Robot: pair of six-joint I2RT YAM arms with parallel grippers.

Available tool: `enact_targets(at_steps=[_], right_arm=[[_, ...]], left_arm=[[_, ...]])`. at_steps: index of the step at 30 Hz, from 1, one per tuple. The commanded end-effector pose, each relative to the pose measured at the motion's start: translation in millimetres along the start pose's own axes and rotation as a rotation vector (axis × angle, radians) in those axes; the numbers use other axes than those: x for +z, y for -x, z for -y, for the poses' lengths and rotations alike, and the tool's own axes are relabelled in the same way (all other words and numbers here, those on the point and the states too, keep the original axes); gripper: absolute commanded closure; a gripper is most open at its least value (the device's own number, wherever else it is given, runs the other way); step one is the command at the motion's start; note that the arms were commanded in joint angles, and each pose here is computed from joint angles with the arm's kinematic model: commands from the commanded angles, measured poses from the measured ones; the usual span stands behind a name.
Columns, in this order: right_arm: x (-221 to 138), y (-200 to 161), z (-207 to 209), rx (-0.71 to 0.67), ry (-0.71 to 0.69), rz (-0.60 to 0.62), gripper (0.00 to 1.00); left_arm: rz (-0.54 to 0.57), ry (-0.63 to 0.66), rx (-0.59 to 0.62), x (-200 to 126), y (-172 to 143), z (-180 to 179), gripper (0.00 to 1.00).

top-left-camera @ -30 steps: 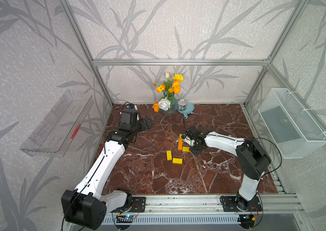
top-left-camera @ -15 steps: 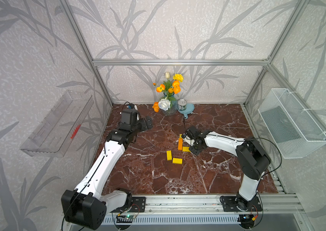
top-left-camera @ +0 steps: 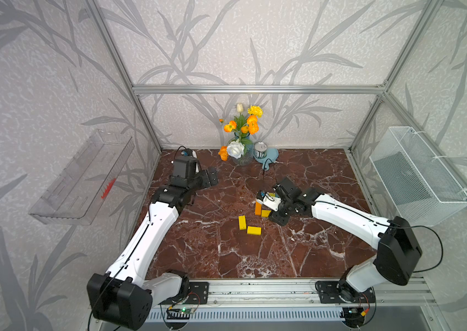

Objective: Assemble the letter p with building blocks
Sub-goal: Assemble the building block at the center of the board, then pick up the building block from the center of the board.

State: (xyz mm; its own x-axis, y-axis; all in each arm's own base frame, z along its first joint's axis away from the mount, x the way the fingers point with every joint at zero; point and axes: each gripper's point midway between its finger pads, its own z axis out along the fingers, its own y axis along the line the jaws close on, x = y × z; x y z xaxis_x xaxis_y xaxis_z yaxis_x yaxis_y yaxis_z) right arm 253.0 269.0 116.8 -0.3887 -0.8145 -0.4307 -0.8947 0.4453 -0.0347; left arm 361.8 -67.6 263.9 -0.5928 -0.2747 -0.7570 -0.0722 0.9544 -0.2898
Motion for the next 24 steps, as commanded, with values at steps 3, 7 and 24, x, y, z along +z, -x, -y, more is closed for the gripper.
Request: enact_targets(at_steps=[3,7,24], right_arm=[[26.7,-14.5,-42.3,-0.111,0.153,-0.121,0.45],[46.2,-11.4,-53.0,-0.154,0.164,-0.171,0.45],[87.2,-3.4,-62.3,-0.202,0.169,-0.219,0.45]], left_arm=[[0.066,0.015,-0.005,-22.6,25.6,-7.4,0.00],[0.080,0.016,-0.021,-29.5,30.4,-13.4,0.00],[0.070,0.005,-0.036,-29.1,23.8,-16.1,0.00]])
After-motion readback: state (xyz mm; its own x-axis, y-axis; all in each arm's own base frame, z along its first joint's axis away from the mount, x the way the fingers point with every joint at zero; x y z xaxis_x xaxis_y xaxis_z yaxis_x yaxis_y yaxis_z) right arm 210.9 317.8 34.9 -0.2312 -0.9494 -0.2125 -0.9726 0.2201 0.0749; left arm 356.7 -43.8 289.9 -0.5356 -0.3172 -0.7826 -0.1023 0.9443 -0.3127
